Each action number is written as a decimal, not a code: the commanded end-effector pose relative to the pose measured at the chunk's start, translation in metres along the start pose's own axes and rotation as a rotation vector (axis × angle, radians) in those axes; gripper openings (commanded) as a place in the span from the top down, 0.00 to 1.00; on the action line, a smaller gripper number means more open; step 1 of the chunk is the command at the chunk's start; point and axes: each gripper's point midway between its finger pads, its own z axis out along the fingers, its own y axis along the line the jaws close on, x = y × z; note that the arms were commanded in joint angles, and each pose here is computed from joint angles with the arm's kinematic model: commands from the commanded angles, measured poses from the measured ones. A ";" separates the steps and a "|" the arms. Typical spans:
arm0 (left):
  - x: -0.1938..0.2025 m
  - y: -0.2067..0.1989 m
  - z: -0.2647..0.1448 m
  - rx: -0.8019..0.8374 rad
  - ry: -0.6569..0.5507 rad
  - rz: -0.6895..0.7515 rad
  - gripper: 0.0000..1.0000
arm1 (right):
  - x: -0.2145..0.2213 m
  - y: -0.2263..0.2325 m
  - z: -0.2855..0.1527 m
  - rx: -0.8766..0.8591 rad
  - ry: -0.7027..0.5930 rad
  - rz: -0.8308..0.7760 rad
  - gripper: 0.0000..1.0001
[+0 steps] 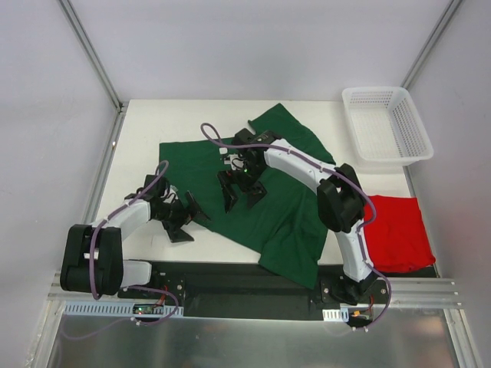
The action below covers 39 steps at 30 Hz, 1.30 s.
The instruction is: Fold and stack the t-shirts
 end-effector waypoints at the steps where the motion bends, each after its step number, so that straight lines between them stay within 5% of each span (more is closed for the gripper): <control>1: -0.018 -0.015 0.023 0.150 -0.057 0.008 0.01 | 0.000 0.006 -0.014 -0.022 -0.014 -0.033 0.04; 12: -0.025 -0.020 0.071 0.224 -0.029 -0.041 0.01 | 0.030 -0.016 -0.020 0.036 0.025 -0.019 0.04; 15: -0.023 -0.025 0.069 0.221 -0.005 -0.044 0.28 | 0.034 -0.020 -0.021 0.040 0.030 -0.004 0.04; 16: -0.023 -0.028 0.064 0.212 -0.007 -0.035 0.49 | 0.034 -0.022 -0.021 0.042 0.030 0.002 0.04; 18: -0.018 -0.032 0.055 0.178 0.012 -0.023 0.62 | 0.036 -0.024 -0.020 0.045 0.035 0.004 0.04; 19: -0.023 -0.038 0.046 0.172 -0.025 -0.001 0.86 | 0.036 -0.025 -0.019 0.044 0.037 0.010 0.04; 21: -0.025 -0.048 0.033 0.164 -0.043 0.031 1.00 | 0.036 -0.027 -0.018 0.046 0.039 0.017 0.04; 29: -0.025 -0.093 -0.032 0.122 -0.089 0.090 1.00 | 0.041 -0.033 -0.005 0.044 0.076 0.054 0.04; 34: -0.026 -0.117 -0.036 0.125 -0.039 0.113 1.00 | 0.049 -0.039 0.005 0.038 0.101 0.075 0.04; 35: -0.030 -0.124 -0.036 0.129 -0.038 0.130 0.97 | 0.051 -0.040 0.006 0.038 0.109 0.080 0.04; 37: -0.033 -0.122 -0.020 0.102 0.020 0.124 0.57 | 0.057 -0.043 0.009 0.038 0.124 0.086 0.04; 38: -0.039 -0.127 -0.017 0.102 0.023 0.153 0.01 | 0.059 -0.043 0.009 0.037 0.127 0.086 0.04; 39: -0.042 -0.121 -0.003 0.074 0.060 0.144 0.01 | 0.063 -0.044 0.011 0.037 0.136 0.091 0.04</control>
